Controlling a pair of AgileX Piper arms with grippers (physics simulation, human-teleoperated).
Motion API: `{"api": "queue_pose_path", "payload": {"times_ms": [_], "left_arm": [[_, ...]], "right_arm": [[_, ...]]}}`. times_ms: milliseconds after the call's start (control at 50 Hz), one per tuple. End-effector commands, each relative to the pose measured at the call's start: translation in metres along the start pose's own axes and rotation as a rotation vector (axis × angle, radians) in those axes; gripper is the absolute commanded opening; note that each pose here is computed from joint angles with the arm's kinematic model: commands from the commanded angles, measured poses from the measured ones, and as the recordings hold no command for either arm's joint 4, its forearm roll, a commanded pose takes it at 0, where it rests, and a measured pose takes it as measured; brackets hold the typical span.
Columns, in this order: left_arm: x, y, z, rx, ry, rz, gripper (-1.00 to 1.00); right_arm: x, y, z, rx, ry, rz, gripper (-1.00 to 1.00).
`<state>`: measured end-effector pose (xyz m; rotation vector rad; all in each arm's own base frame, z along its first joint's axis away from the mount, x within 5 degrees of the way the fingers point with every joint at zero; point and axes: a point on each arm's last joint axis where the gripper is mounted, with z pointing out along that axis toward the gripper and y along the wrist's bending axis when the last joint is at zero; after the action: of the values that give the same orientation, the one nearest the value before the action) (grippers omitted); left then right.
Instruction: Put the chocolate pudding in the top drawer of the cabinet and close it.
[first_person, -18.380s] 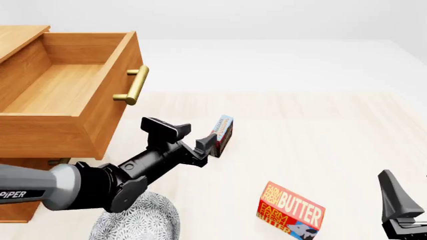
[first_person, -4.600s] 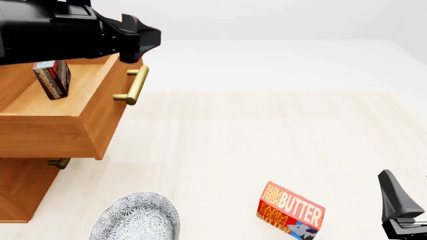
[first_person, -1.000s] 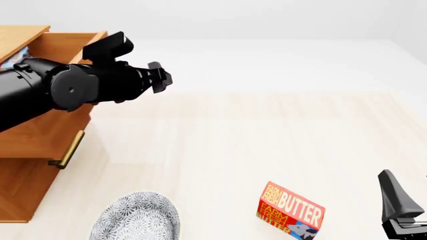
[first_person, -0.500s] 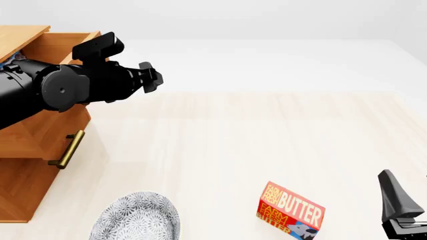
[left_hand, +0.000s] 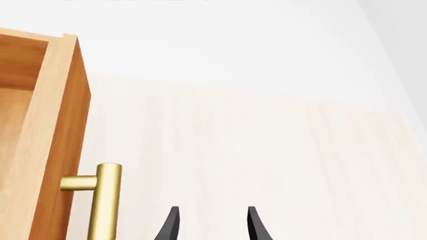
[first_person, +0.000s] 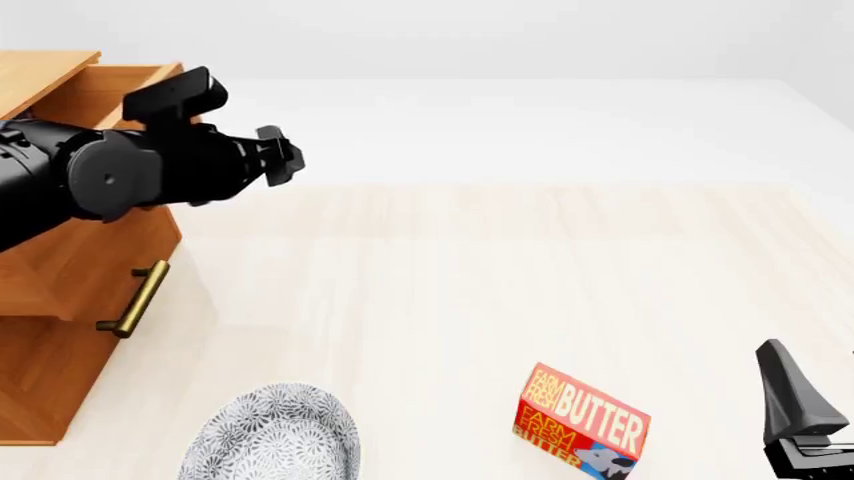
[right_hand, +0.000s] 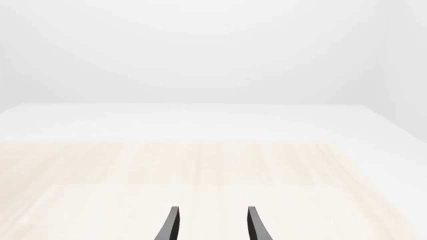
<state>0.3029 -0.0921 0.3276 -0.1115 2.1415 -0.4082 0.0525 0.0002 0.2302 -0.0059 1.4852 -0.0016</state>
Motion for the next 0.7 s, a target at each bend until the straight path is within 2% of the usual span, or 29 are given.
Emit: {"api": "queue_pose_path", "payload": {"times_ms": [20, 700], "left_arm": [[-0.003, 0.015, 0.0, -0.04, -0.007, -0.011, 1.0], [-0.008, 0.047, 0.002, -0.121, -0.027, -0.021, 1.0]], "right_arm": [[0.0, 0.0, 0.0, 0.0, 0.0, 0.0, 1.0], [0.0, 0.0, 0.0, 0.0, 0.0, 0.0, 1.0]]}}
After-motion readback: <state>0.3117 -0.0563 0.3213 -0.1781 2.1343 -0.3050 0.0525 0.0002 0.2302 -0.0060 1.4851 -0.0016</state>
